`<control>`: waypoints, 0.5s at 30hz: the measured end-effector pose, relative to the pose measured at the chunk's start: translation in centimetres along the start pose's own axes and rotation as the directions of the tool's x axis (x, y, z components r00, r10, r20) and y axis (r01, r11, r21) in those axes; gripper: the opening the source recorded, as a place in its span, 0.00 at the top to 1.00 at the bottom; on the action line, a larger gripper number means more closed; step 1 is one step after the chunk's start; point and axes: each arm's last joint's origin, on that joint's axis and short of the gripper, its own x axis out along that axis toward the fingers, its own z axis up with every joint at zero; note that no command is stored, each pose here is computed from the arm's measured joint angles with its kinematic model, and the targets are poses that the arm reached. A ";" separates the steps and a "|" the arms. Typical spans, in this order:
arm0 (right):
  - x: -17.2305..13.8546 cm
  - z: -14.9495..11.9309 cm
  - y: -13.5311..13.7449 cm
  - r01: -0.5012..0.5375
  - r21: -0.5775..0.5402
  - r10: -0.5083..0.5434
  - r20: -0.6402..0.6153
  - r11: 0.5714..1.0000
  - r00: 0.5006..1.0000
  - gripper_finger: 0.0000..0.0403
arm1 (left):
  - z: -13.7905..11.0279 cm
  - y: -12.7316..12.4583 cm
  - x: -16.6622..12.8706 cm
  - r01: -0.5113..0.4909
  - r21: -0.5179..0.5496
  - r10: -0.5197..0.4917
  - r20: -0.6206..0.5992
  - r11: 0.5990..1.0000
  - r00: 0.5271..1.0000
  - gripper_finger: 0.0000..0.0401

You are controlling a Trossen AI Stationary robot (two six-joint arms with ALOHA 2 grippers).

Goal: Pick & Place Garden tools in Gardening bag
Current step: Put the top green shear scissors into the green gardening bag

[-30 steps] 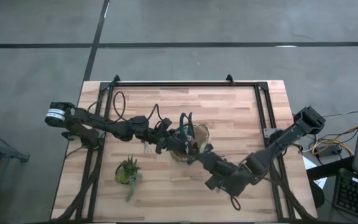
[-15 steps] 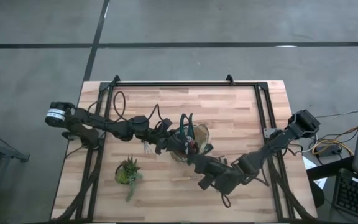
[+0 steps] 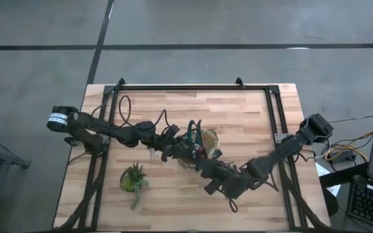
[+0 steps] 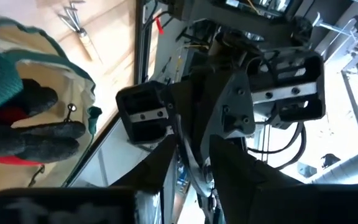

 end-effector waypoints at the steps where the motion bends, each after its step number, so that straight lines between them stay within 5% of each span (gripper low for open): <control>1: 0.0 0.0 0.0 0.000 0.000 0.000 0.000 1.000 1.000 0.79 | 0.0 0.0 0.0 0.000 0.000 0.000 -0.001 1.000 1.000 0.97; 15: 0.3 -0.1 0.0 -0.003 0.053 0.002 0.007 0.999 1.000 0.97 | 0.0 -0.1 0.0 0.009 -0.002 -0.009 0.000 1.000 1.000 0.96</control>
